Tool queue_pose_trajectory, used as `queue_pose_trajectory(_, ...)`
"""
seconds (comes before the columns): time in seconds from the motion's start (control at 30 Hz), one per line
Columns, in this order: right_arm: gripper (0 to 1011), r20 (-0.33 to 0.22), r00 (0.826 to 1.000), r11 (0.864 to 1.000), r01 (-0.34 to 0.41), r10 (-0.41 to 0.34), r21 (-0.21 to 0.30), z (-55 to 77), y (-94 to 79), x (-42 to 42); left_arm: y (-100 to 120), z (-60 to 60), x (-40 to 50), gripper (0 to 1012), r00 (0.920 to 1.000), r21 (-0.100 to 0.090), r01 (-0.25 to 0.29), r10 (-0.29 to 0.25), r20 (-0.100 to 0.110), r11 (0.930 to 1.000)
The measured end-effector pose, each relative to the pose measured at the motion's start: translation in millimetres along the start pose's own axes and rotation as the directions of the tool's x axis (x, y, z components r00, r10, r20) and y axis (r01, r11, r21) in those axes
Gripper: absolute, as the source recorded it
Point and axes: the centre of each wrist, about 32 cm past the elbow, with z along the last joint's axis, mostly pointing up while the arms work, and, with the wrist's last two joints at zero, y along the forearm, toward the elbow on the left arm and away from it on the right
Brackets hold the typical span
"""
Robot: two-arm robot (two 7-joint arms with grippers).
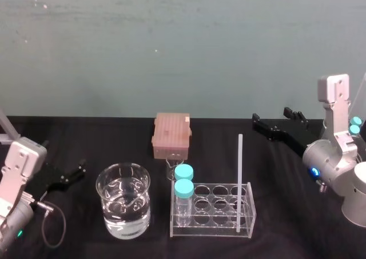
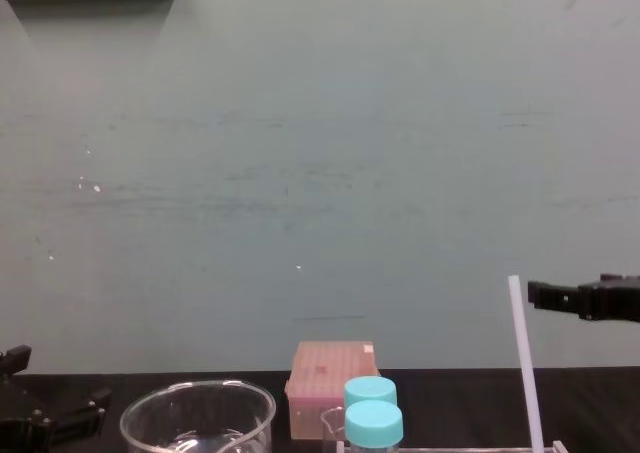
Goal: Pick up the stirring rod with one hand, then place it down.
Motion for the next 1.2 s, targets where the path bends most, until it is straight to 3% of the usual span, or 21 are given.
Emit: queue_pose_trajectory(1.2, 1004, 0.007, 1.0, 1.0, -0.004, 0.004, 0.011, 1.0, 0.1, -0.4, 0.0, 0.0, 0.0, 1005, 1.0, 0.0, 0.0, 0.0, 0.0, 1.0)
